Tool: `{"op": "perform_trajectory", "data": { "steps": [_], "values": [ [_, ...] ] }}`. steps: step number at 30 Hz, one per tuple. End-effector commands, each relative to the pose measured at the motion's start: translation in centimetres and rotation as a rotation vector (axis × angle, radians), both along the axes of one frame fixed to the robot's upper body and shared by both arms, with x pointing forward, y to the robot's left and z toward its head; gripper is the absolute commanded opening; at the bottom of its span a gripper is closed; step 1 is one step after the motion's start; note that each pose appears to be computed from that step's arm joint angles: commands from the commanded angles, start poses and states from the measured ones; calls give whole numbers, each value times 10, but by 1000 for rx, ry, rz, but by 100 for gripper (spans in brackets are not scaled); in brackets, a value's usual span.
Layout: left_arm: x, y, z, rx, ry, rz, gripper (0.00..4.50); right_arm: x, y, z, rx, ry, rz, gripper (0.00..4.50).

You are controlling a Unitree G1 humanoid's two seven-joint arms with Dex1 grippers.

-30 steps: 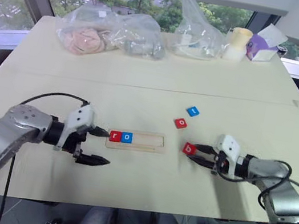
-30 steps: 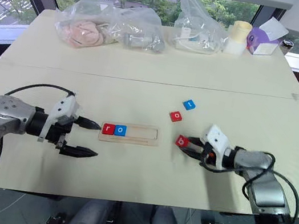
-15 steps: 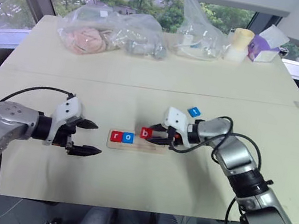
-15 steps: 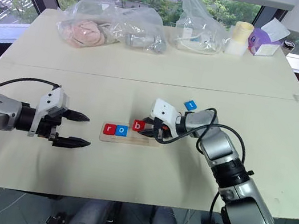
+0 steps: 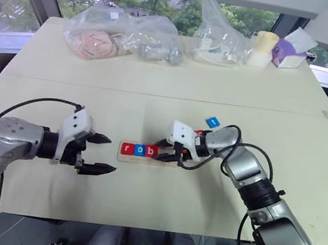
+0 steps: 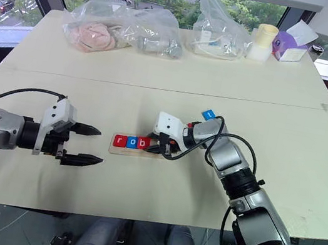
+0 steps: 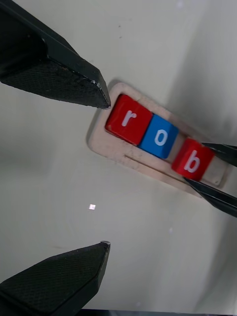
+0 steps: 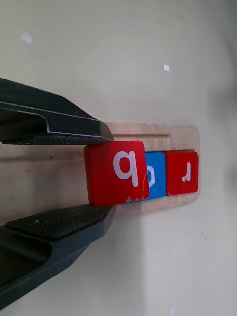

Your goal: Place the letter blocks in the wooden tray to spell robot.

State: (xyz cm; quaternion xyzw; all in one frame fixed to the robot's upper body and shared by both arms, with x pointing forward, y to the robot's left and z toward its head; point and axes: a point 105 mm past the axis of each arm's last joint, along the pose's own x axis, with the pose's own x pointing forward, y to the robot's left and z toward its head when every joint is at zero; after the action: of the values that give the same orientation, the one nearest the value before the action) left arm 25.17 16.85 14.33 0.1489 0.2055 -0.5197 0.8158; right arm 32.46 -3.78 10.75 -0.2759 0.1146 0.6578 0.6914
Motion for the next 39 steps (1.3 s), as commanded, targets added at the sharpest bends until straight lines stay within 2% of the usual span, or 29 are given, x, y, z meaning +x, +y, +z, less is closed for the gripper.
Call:
{"op": "perform_trajectory", "data": {
  "steps": [1,4,10,11,16,20,24,31,33,36,39],
  "values": [
    [2,-3,12,-7,-52,-7,450,5,5,9,9,-60,7,112],
    [3,-4,10,-7,-51,-10,450,4,6,7,15,-56,8,112],
    [4,-5,9,-7,-53,-10,450,6,9,10,34,-86,5,411],
    [4,-5,9,-6,-53,-10,450,7,10,15,44,-102,3,447],
    [5,-6,8,-7,-56,-11,450,17,5,46,117,-179,-56,447],
    [5,-7,10,-16,-58,-13,450,23,-12,57,146,-220,-148,447],
    [6,-7,10,-22,-59,-9,450,28,-29,59,203,-213,-277,447],
    [6,-9,9,-26,-59,-21,450,42,-65,49,187,-300,-502,447],
    [5,-12,11,-38,-66,-30,450,44,-85,51,192,-296,-615,447],
    [11,-16,20,-72,-142,-10,450,48,-116,59,268,-215,-902,447],
    [12,-22,30,-125,-166,-3,450,33,-123,55,323,-108,-1069,447]
  ]
}}
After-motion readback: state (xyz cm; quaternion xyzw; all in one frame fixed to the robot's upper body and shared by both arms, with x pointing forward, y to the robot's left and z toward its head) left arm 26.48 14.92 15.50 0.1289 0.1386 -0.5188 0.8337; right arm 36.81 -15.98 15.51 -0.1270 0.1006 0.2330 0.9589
